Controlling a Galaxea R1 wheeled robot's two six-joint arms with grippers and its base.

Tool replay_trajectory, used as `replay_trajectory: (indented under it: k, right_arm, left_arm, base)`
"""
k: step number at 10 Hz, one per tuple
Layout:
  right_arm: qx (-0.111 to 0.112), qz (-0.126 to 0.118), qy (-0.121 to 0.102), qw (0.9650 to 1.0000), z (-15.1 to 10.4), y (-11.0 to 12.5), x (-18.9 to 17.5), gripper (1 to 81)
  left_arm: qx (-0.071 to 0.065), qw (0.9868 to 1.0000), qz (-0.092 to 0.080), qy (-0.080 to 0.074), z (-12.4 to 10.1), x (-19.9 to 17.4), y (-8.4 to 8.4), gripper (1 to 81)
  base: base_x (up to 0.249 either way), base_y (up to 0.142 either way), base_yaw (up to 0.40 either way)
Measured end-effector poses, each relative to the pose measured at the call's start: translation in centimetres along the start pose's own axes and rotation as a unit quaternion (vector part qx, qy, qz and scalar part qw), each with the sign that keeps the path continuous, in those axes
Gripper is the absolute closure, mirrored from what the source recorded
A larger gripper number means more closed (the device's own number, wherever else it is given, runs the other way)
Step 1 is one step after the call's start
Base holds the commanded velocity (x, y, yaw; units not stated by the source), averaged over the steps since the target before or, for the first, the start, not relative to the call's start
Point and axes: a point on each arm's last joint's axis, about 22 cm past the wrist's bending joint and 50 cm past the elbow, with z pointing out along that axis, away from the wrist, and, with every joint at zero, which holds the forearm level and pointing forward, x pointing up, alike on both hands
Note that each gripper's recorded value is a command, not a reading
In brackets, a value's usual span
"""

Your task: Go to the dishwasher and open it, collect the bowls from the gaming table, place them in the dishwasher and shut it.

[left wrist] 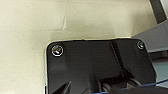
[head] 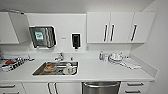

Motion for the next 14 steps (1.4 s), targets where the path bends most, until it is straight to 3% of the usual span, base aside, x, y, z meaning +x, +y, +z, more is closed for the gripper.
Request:
replay_trajectory:
  k: [5, 8, 10, 14]
  right_arm:
    - [0.000, 0.002, -0.005, 1.0000, 0.0, -0.1, -1.2, 1.0]
    - [-0.003, -0.001, 0.007, 1.0000, -0.1, 0.3, 0.6, 1.0]
    - [-0.002, 0.001, -0.003, 1.0000, 0.0, 0.1, -0.7, 1.0]
    - [-0.002, 0.001, -0.001, 1.0000, 0.0, 0.2, -0.5, 1.0]
  left_arm:
    - [0.000, 1.0000, -0.001, -0.005, -0.1, -1.0, 0.1, 1.0]
    - [0.000, 1.0000, 0.002, 0.008, 0.0, 0.9, 0.0, 1.0]
    - [0.000, 1.0000, 0.000, -0.002, 0.0, -0.4, 0.1, 1.0]
    - [0.000, 1.0000, 0.001, 0.002, 0.0, 0.0, 0.1, 1.0]
  base:
    - [0.050, 0.000, 0.000]
    - [0.092, 0.000, 0.000]
    - [0.093, 0.000, 0.000]
    - [0.093, 0.000, 0.000]
